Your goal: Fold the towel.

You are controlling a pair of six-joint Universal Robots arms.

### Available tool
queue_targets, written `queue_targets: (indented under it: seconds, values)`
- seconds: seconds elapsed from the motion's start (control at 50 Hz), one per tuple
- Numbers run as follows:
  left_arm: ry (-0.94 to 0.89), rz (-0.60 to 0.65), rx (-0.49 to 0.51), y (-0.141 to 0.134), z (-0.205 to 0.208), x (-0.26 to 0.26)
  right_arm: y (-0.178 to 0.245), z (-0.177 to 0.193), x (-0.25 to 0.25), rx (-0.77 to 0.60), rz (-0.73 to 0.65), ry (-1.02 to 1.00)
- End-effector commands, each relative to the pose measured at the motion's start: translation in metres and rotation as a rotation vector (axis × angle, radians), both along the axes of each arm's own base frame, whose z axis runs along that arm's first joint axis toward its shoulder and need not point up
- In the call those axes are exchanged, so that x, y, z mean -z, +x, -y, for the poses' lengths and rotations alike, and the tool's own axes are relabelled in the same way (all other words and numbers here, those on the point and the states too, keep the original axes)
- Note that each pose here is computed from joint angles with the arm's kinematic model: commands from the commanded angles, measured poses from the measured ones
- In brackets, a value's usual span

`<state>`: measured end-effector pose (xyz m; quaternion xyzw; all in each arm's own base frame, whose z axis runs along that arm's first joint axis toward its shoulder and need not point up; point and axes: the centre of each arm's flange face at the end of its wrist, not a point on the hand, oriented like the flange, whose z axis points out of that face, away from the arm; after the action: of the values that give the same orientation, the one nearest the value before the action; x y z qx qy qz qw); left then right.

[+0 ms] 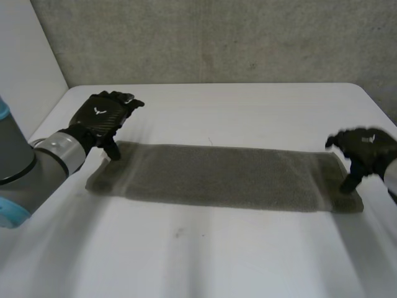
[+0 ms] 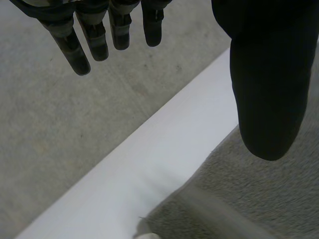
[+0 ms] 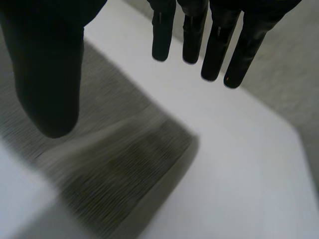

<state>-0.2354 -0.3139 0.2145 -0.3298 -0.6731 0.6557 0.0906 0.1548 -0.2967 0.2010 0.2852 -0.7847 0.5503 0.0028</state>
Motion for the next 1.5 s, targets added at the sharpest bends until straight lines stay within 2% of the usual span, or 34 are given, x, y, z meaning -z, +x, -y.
queue_targets:
  seconds: [0.02,0.16,0.52,0.62,0.66,0.72,0.78,0.88,0.92,1.0,1.04,1.06,1.1,1.12,1.14,1.16,1.18,1.2,1.22,1.26,1.28,1.32,1.38,1.42,1.5]
  values:
    - [0.076,-0.097,-0.053,0.013,0.000,0.002,-0.015,-0.012,0.036,-0.005,0.036,0.046]
    - [0.100,-0.098,-0.060,0.014,-0.002,0.008,-0.022,-0.007,0.065,-0.003,0.025,0.052]
    - [0.116,-0.097,-0.050,0.012,-0.006,0.012,-0.034,0.009,0.083,0.009,-0.056,0.038]
    - [0.121,-0.096,-0.047,0.011,-0.007,0.014,-0.055,0.021,0.076,0.107,-0.097,0.011]
    - [0.112,-0.098,-0.045,0.011,-0.008,0.012,-0.078,0.029,0.068,0.205,-0.127,-0.013]
    - [0.106,-0.099,-0.046,0.011,-0.008,0.011,-0.099,0.037,0.054,0.268,-0.162,-0.061]
    - [0.104,-0.100,-0.046,0.011,-0.009,0.010,-0.109,0.041,0.047,0.293,-0.182,-0.083]
    - [0.092,-0.102,-0.049,0.012,-0.009,0.006,-0.150,0.055,0.029,0.374,-0.293,-0.145]
    - [0.092,-0.102,-0.049,0.012,-0.009,0.006,-0.150,0.058,0.023,0.367,-0.318,-0.168]
    - [0.092,-0.102,-0.049,0.012,-0.009,0.006,-0.117,0.062,-0.001,0.281,-0.312,-0.252]
    - [0.091,-0.102,-0.049,0.012,-0.009,0.005,-0.062,0.060,-0.026,0.148,-0.263,-0.342]
    - [0.091,-0.102,-0.049,0.012,-0.009,0.005,-0.061,0.060,-0.026,0.147,-0.263,-0.342]
    - [0.086,-0.103,-0.050,0.012,-0.010,0.003,-0.013,0.052,-0.044,0.031,-0.191,-0.403]
    - [0.086,-0.103,-0.050,0.012,-0.010,0.003,-0.012,0.052,-0.044,0.031,-0.191,-0.403]
    - [0.083,-0.104,-0.048,0.012,-0.012,0.002,0.013,0.045,-0.050,-0.029,-0.163,-0.428]
    - [0.083,-0.104,-0.048,0.012,-0.012,0.002,0.013,0.045,-0.050,-0.030,-0.163,-0.428]
    - [0.082,-0.105,-0.048,0.012,-0.013,0.002,0.044,0.035,-0.055,-0.103,-0.141,-0.454]
    - [0.084,-0.105,-0.047,0.012,-0.014,0.002,0.079,0.021,-0.052,-0.189,-0.124,-0.460]
    - [0.084,-0.105,-0.047,0.012,-0.014,0.002,0.079,0.021,-0.052,-0.190,-0.124,-0.460]
    - [0.078,-0.106,-0.046,0.013,-0.016,-0.001,0.144,-0.014,-0.042,-0.356,-0.101,-0.464]
    - [0.078,-0.106,-0.046,0.013,-0.016,-0.001,0.145,-0.014,-0.042,-0.357,-0.101,-0.464]
    - [0.078,-0.106,-0.046,0.013,-0.016,-0.001,0.189,-0.048,-0.029,-0.487,-0.093,-0.458]
    - [0.078,-0.106,-0.048,0.013,-0.016,-0.001,0.206,-0.062,-0.016,-0.546,-0.096,-0.442]
    - [0.080,-0.106,-0.045,0.012,-0.017,0.000,0.228,-0.084,0.013,-0.631,-0.105,-0.390]
    - [0.081,-0.106,-0.044,0.012,-0.017,0.000,0.245,-0.110,0.040,-0.710,-0.122,-0.339]
